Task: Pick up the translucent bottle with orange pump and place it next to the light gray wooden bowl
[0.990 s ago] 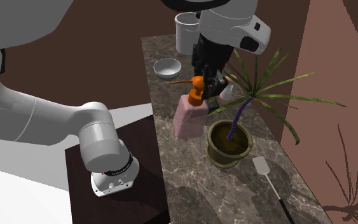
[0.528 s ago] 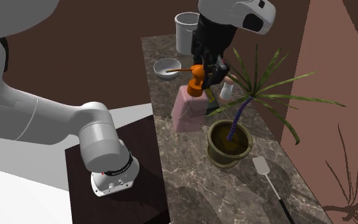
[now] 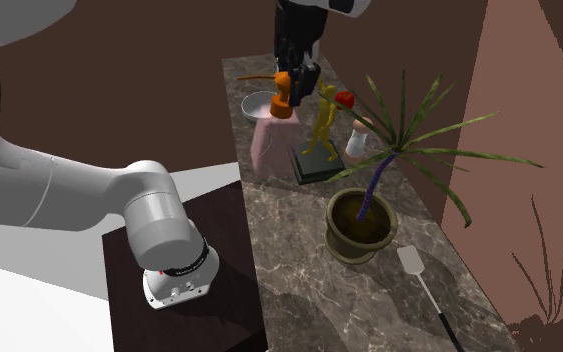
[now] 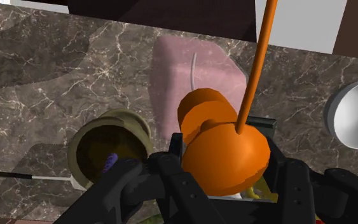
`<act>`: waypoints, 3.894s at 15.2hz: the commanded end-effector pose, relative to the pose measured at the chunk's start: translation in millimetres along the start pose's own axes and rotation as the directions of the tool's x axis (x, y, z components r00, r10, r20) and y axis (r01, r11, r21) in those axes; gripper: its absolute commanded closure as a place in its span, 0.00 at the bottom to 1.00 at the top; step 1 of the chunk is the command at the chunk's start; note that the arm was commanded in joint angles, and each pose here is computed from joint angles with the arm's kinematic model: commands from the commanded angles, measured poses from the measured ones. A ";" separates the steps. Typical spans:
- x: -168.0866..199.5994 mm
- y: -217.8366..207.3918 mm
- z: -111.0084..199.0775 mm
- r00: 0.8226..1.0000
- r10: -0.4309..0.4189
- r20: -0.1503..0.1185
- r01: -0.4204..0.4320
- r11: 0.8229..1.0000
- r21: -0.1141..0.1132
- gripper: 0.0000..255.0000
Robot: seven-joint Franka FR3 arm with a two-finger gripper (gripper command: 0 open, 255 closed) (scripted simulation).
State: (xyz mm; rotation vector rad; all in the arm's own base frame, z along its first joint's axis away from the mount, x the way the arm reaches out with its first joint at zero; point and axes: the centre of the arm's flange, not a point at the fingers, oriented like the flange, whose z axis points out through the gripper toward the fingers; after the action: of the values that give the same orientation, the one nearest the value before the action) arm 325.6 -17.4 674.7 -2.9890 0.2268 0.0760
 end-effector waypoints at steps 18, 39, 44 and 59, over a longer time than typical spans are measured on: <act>-33.4 -246.9 36.1 1.000 0.001 0.000 -0.001 1.000 0.001 1.00; -33.3 -275.9 136.1 1.000 0.001 0.000 -0.001 1.000 0.001 1.00; -31.7 -272.3 162.2 1.000 0.001 0.000 -0.001 1.000 0.001 1.00; -26.8 -261.3 240.4 1.000 0.001 0.000 -0.001 1.000 0.001 1.00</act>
State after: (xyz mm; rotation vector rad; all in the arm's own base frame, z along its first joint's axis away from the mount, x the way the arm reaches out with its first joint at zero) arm 328.9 277.2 481.0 -2.9885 0.2289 0.0773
